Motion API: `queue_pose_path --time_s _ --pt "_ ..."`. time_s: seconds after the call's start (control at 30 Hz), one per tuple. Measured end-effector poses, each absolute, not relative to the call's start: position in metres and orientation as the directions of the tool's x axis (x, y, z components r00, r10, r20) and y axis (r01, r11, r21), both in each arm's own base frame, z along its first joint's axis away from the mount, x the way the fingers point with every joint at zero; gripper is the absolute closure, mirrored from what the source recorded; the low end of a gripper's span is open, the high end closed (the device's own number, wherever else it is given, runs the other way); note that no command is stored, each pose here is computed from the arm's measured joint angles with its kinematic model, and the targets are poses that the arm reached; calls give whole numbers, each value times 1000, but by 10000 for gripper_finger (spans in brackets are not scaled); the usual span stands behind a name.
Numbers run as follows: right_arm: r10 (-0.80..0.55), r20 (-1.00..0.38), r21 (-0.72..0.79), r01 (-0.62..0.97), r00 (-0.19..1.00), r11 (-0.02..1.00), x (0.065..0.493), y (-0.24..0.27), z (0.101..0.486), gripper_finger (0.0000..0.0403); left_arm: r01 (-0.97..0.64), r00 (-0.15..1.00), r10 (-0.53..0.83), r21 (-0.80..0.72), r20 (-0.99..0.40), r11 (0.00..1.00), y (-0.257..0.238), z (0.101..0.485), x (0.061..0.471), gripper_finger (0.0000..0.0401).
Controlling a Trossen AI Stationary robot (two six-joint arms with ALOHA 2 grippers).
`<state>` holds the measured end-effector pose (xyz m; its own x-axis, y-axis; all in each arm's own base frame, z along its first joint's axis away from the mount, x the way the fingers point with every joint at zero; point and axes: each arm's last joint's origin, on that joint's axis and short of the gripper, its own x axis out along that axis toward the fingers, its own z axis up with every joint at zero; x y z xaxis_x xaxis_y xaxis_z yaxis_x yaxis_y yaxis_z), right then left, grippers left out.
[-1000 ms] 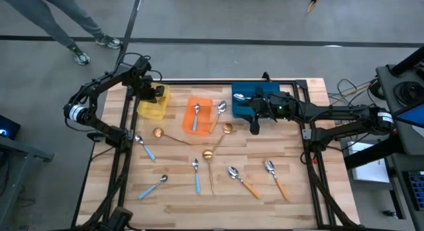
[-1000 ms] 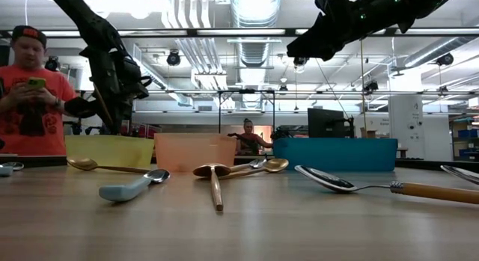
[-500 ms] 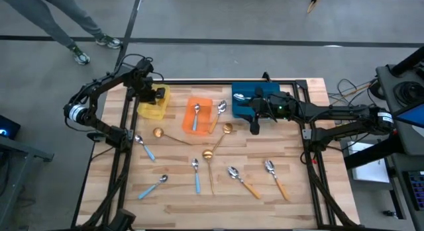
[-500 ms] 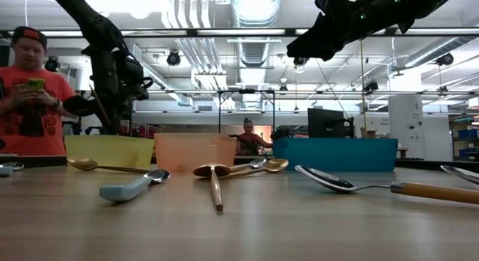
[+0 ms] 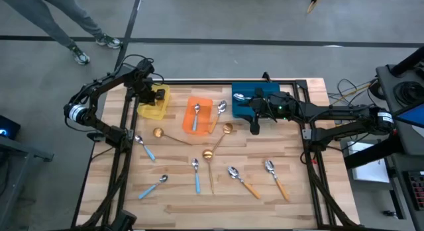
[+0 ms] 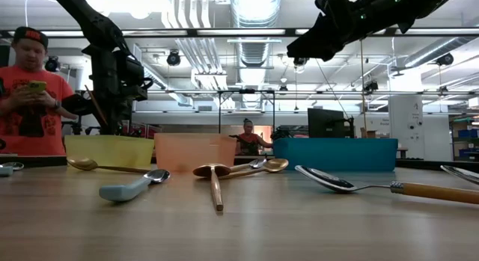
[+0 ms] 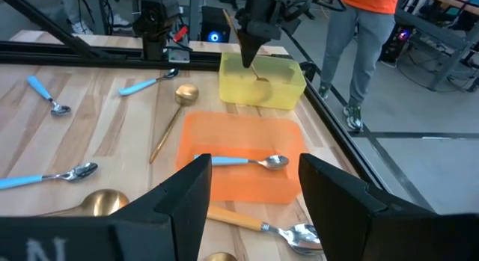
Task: Sort silverware by color (type)
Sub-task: Put the gold spoon into the yellow bin, then put the yellow spoon into the blue bin
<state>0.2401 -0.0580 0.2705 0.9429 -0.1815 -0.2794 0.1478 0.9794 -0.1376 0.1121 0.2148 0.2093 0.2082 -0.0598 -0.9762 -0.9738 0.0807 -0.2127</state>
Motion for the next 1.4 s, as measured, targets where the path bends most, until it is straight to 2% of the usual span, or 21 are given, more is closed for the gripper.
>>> queue_pose_path --time_s 0.5,0.87,1.0,1.23,1.4 --pt "-181 -279 -137 148 943 979 240 -58 271 209 -972 204 -74 -210 -976 101 214 209 112 373" --pt "-182 -279 -137 148 943 979 240 -58 271 209 -972 206 -71 -213 -976 101 214 209 112 260" --pt "-181 -279 -137 148 943 979 240 -58 271 209 -970 208 -68 -215 -976 114 215 212 112 232" --pt "-181 -280 -137 148 943 979 240 -58 271 209 -951 242 1 -237 -970 199 225 235 117 227" --pt "-182 -279 -138 148 943 979 240 -58 271 209 -942 244 152 -197 -958 270 226 269 128 232"
